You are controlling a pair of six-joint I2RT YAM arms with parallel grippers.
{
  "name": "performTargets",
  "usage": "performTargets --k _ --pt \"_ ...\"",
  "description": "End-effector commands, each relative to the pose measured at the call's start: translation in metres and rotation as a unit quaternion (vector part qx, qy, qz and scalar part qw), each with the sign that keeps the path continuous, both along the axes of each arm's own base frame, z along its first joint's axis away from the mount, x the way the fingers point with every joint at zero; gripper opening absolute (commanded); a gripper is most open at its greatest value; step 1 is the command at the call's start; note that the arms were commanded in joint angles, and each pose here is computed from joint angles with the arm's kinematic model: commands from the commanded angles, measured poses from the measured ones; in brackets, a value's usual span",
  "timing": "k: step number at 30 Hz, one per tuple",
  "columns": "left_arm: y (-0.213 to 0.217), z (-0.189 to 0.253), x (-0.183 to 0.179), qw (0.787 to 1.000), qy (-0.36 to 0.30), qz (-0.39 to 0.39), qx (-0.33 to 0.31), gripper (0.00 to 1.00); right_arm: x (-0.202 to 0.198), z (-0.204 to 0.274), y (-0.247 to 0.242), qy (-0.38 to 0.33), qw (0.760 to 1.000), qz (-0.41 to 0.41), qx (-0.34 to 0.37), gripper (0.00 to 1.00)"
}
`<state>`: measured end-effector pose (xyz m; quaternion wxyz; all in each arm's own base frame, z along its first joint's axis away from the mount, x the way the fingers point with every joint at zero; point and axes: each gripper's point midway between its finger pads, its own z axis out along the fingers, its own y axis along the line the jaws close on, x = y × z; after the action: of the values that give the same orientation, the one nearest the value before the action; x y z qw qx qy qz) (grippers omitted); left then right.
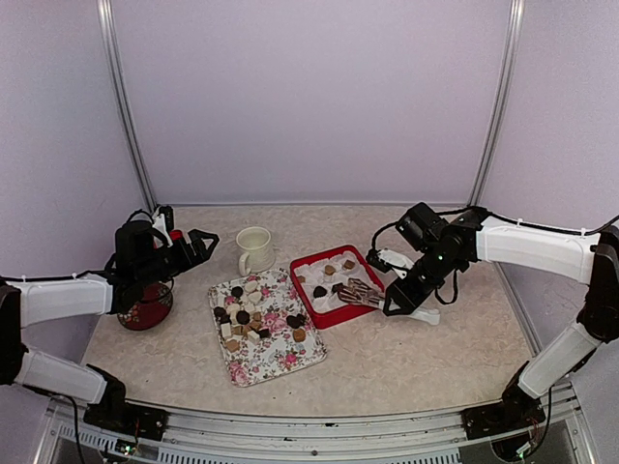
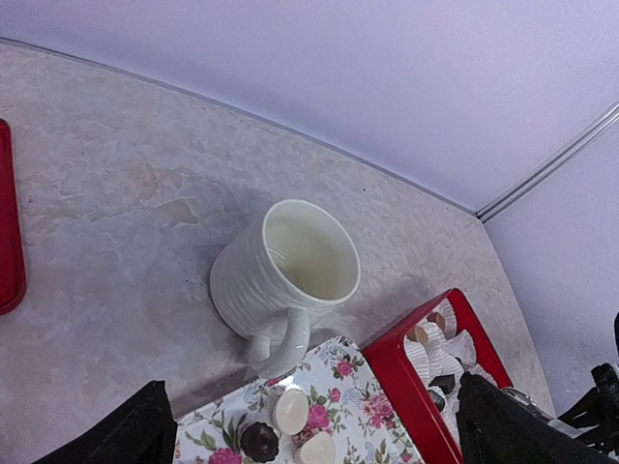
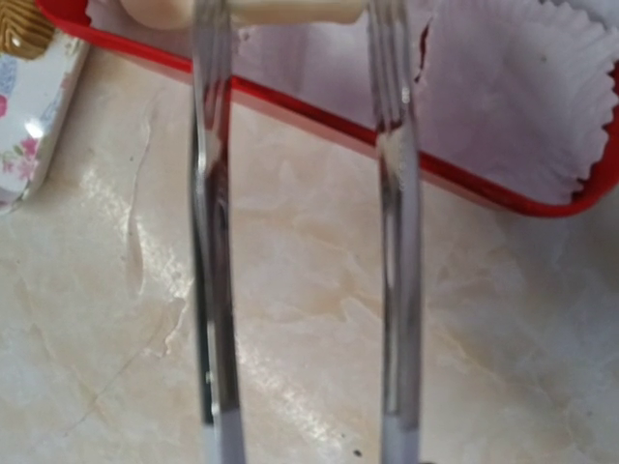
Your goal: Pack the chocolate
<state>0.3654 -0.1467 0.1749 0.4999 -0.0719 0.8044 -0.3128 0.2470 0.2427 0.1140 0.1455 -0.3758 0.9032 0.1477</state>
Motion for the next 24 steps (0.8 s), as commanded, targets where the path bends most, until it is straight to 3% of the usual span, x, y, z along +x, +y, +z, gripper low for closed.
performTargets --k 1,12,19,24 --pt "0.001 0.008 0.004 1.000 -0.012 0.002 -0.006 0.99 0.008 0.008 0.003 -0.012 1.000 -0.003 0.010 0.41" --pt "0.001 0.008 0.003 1.000 -0.012 0.003 -0.005 0.99 0.015 0.024 0.009 -0.033 0.999 0.001 0.026 0.41" --pt "0.002 0.009 0.003 1.000 -0.014 0.004 -0.003 0.99 0.019 0.063 0.043 -0.074 0.993 0.045 0.082 0.41" --pt "0.002 0.009 0.002 1.000 -0.014 0.004 -0.004 0.99 0.000 0.074 0.082 -0.081 0.985 0.102 0.109 0.40"
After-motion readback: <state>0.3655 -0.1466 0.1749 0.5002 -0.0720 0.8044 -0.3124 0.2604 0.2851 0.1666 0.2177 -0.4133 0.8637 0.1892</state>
